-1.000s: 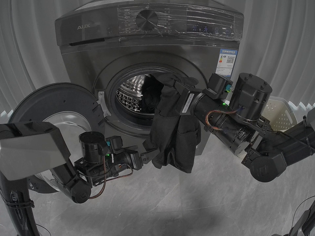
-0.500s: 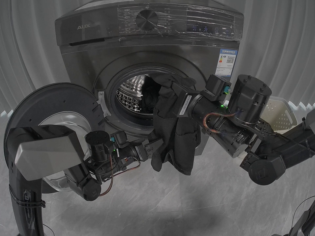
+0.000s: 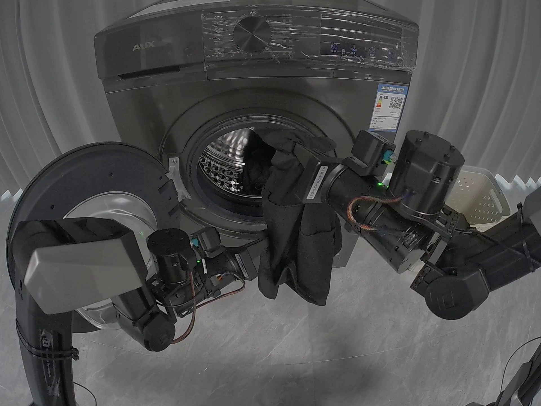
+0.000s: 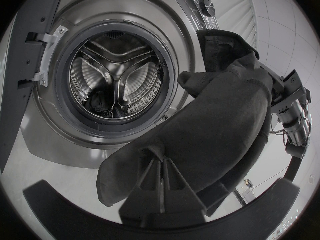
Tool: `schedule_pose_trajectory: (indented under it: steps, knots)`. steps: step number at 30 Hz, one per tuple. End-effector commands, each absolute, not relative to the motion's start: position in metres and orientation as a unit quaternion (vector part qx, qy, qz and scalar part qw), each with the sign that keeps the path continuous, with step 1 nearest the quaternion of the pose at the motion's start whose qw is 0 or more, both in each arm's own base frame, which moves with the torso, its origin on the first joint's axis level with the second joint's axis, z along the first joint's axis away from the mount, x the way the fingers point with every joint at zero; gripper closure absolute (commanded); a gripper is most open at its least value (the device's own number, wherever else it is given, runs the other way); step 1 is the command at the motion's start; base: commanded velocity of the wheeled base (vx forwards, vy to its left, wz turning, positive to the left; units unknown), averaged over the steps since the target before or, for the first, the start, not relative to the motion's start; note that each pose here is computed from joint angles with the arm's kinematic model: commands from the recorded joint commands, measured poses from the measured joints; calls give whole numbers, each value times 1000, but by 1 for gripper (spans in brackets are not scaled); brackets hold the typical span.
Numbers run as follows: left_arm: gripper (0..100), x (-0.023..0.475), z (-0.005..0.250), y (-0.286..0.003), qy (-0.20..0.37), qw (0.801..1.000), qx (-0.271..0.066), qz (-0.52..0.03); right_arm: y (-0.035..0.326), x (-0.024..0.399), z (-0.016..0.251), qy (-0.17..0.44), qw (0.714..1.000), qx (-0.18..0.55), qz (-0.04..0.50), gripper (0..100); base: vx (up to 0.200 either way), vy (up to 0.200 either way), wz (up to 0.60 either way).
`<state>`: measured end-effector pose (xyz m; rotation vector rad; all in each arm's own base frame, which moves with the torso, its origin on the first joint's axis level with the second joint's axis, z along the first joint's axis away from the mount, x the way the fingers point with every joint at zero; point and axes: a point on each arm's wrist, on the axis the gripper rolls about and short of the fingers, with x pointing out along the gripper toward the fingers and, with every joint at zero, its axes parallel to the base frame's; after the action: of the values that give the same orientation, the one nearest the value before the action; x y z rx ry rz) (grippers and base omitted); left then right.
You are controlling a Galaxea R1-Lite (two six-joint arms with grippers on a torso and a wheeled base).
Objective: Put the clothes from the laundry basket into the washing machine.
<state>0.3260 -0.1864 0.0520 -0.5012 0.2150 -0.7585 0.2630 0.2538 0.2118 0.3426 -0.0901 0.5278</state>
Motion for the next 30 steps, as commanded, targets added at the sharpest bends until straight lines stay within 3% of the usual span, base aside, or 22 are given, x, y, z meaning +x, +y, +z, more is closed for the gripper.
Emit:
schedule_pose_trajectory:
  steps: [1,6,12,23,24,30]
  knots:
    - [100,304,76,-178,95,891,-240,-374,252,266,212,-45,951,168,256,100,0,0,0]
    - [100,272,104,-158,83,890,-239,-379,249,268,212,-46,952,168,251,100,0,0,0]
    - [100,249,121,-138,79,882,-239,-398,245,272,210,-45,955,167,242,100,0,0,0]
    - [100,250,113,-139,94,880,-236,-401,249,271,208,-43,954,166,247,100,0,0,0]
    - [0,251,111,-139,98,880,-235,-400,250,270,208,-42,953,166,248,100,0,0,0]
    - [0,264,90,-147,125,880,-232,-395,252,268,209,-42,953,166,252,100,0,0,0]
